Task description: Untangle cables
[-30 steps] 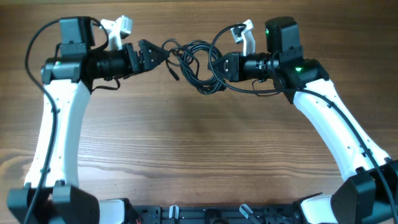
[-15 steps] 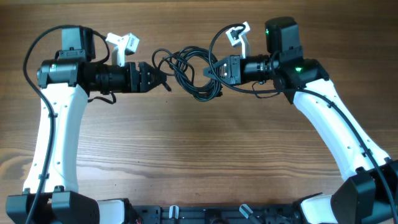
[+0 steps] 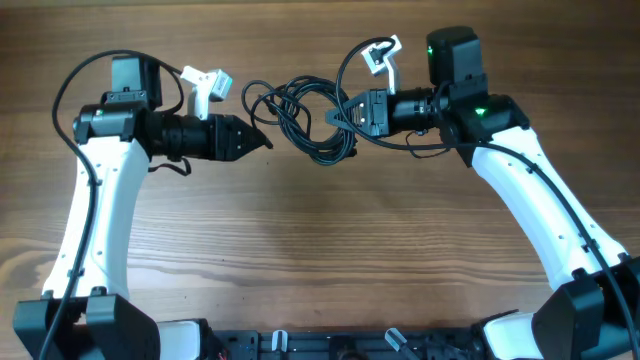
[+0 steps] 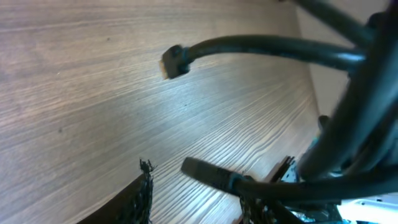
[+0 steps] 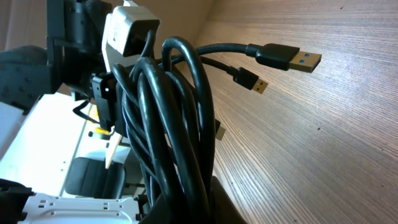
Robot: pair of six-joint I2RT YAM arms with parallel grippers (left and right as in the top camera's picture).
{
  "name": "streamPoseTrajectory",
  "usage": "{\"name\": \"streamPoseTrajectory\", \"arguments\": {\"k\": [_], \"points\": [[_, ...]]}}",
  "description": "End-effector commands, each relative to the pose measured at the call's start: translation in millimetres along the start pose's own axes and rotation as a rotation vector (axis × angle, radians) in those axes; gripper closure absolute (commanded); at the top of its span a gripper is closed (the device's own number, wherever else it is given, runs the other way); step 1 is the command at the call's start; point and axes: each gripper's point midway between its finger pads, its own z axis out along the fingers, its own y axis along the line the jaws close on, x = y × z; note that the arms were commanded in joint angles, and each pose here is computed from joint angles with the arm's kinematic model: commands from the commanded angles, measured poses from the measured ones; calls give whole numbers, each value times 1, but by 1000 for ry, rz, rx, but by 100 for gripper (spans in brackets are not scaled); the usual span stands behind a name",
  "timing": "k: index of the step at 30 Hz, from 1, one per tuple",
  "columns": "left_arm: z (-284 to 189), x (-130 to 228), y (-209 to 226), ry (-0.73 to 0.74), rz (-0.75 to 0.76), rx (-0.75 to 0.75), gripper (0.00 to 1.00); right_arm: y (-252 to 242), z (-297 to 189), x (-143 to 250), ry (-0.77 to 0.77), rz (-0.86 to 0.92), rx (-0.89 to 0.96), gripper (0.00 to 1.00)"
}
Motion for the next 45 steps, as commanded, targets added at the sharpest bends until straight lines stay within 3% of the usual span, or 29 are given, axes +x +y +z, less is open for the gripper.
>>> {"name": "streamPoseTrajectory", "arguments": {"k": [1,7,9,13,21,33,39,45], "points": [[2,-6,-18,-31,37,123,53,14,-4,-4,-1,-25,-48,95],[13,-5,-20,-7,88,89,56,15,-5,-4,0,-25,-52,96],[16,-5,-24,-2,104,92,66,15,-5,-4,0,-26,-52,95],[19,-7,-27,-6,125,97,96,14,-5,-4,0,-28,-50,96],[8,-13,-39,-40,108,93,96,-25,-4,-4,-37,28,160,95],[-26,-29,-78,-153,145,103,96,-50,24,21,36,-58,393,96],[-29,-46,-83,-210,134,119,96,-52,31,28,61,-39,389,96],[-6,-41,-89,-165,174,69,96,-38,36,28,69,-33,304,96]]}}
